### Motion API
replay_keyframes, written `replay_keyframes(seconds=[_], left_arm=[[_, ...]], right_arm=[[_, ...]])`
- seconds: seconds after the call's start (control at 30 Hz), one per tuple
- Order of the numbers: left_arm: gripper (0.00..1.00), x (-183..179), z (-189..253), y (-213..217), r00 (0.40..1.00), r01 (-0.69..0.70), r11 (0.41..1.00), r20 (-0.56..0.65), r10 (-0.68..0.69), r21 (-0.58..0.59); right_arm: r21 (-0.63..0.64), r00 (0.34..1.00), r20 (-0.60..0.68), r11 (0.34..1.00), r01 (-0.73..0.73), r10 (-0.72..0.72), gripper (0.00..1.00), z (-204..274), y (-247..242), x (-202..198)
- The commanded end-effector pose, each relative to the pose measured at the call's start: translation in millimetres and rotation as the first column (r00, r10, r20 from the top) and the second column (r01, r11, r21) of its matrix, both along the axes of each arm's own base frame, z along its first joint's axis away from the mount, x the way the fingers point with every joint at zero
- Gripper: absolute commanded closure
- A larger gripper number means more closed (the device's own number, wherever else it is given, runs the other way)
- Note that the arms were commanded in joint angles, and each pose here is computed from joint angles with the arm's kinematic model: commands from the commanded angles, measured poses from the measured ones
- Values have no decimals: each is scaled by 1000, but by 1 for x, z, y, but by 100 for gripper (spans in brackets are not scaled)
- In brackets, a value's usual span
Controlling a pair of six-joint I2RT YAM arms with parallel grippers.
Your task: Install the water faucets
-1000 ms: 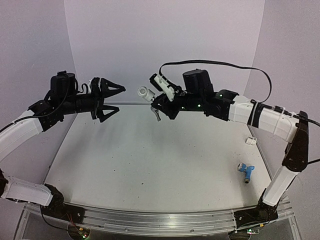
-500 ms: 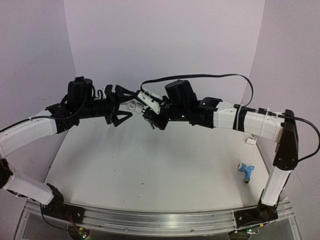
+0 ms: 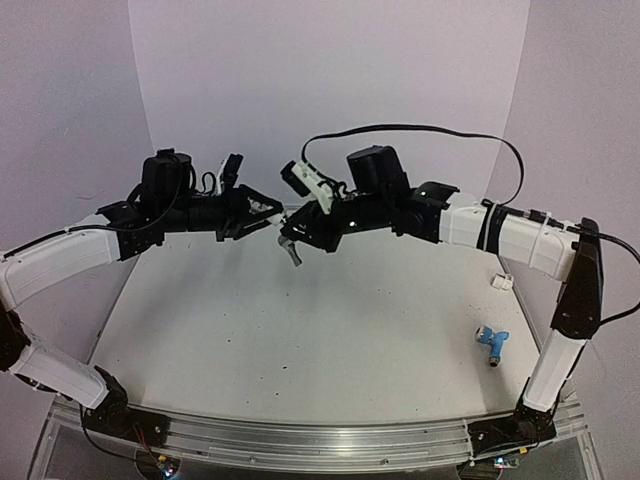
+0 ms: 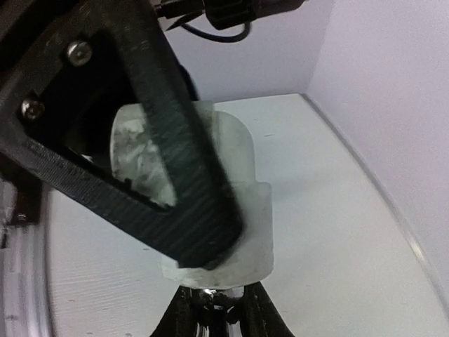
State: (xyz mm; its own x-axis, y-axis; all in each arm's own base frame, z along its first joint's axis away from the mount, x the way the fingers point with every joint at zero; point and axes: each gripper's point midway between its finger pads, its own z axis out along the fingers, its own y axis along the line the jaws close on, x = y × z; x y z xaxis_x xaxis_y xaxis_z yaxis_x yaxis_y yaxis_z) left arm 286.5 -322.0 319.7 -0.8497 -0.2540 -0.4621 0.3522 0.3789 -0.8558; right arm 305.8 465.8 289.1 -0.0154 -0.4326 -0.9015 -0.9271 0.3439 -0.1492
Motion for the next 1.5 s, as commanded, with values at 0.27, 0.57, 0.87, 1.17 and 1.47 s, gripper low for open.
replay_keyframes(seconds=[0.27, 0.57, 0.87, 1.17, 1.47], left_arm=[[100, -118, 80, -8, 272, 715, 663, 786, -555, 221], [23, -13, 54, 35, 760, 252, 951, 571, -310, 181], [8, 23, 25, 110, 914, -388, 920, -108, 392, 52], [0, 11, 50, 57, 944, -288, 931, -232, 235, -226], [2, 38, 19, 24, 928, -275, 947, -303, 216, -168]], right_arm=[[588, 388, -379, 542, -600, 840, 100, 162, -44, -174], [470, 801, -309, 814, -340, 513, 100, 126, -46, -94], [225, 1000, -11, 974, 13, -11, 100, 74, -46, 16], [97, 984, 125, 989, 115, -127, 100, 35, -24, 48], [76, 982, 167, 994, 76, -88, 100, 33, -1, 20]])
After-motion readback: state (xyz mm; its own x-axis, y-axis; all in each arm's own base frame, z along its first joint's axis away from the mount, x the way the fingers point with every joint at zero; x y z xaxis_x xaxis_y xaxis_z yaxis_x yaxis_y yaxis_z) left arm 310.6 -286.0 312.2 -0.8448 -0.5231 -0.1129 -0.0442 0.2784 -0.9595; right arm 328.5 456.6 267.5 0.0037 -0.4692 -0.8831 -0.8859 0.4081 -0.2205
